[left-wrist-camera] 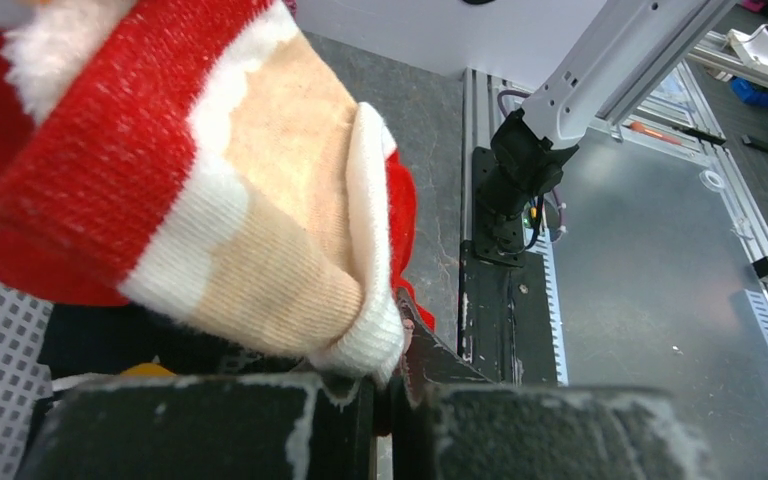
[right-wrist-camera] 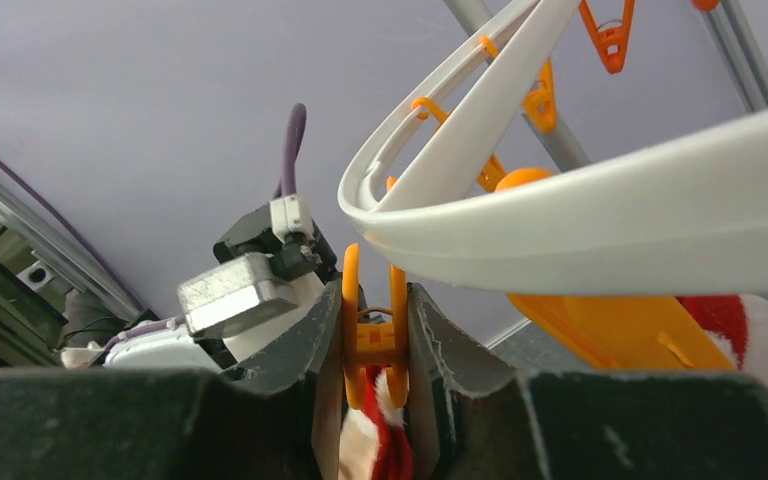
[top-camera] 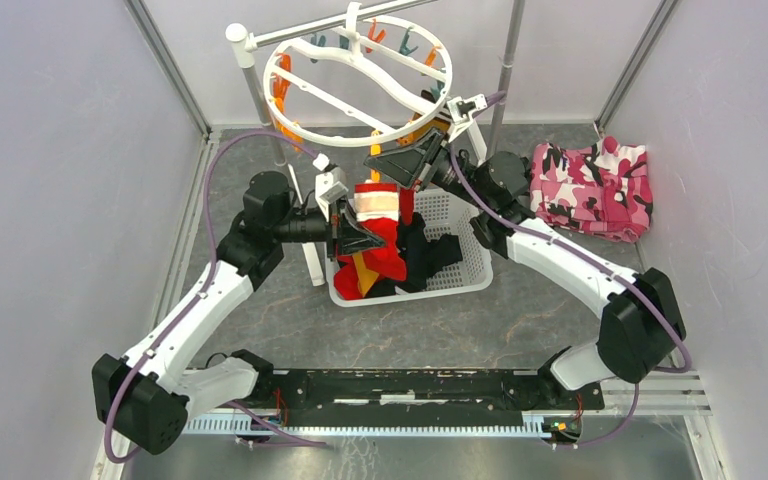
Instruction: Remove the socks clipped to the hanger
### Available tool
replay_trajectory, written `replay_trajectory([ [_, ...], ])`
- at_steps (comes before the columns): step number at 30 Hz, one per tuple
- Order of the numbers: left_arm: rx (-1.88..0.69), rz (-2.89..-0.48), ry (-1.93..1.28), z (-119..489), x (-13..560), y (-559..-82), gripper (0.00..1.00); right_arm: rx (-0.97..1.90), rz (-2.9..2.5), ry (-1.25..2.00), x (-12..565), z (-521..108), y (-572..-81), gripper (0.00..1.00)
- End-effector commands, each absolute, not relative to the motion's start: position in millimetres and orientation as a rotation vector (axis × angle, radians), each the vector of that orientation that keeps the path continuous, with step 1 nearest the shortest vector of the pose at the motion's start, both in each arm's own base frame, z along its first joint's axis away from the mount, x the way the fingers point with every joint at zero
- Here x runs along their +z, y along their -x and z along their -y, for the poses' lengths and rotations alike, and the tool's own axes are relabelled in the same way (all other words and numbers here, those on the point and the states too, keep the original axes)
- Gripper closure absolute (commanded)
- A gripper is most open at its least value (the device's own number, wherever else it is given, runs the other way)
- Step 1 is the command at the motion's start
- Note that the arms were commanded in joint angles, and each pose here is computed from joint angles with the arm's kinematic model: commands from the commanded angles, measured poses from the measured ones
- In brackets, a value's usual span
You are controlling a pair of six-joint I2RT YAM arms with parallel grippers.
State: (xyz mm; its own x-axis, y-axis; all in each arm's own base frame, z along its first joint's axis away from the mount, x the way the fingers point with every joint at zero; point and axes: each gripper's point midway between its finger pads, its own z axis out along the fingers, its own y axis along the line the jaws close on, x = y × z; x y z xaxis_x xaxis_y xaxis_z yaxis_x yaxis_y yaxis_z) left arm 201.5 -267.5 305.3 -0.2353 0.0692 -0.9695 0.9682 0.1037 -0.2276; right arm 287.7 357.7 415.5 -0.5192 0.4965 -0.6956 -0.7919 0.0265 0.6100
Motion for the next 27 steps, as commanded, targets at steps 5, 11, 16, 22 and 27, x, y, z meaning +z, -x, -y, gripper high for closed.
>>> replay_trajectory([
  [5,-1.275,-1.525,-1.085,272,269,-201,0.98,1.622,-1.327,0.397,428,-360,-281,0.89],
  [11,-1.269,-1.587,-0.988,288,257,-217,0.98,1.592,-1.358,0.438,426,-368,-279,0.71],
  [16,-1.203,-1.600,-0.840,294,266,-253,0.94,1.465,-1.424,0.451,412,-352,-274,0.32],
  [22,-1.191,-1.629,-0.751,297,272,-268,0.16,1.137,-1.580,0.449,368,-302,-271,0.21],
  [27,-1.181,-1.633,-0.724,295,274,-270,0.00,0.755,-1.647,0.412,332,-244,-299,0.17],
])
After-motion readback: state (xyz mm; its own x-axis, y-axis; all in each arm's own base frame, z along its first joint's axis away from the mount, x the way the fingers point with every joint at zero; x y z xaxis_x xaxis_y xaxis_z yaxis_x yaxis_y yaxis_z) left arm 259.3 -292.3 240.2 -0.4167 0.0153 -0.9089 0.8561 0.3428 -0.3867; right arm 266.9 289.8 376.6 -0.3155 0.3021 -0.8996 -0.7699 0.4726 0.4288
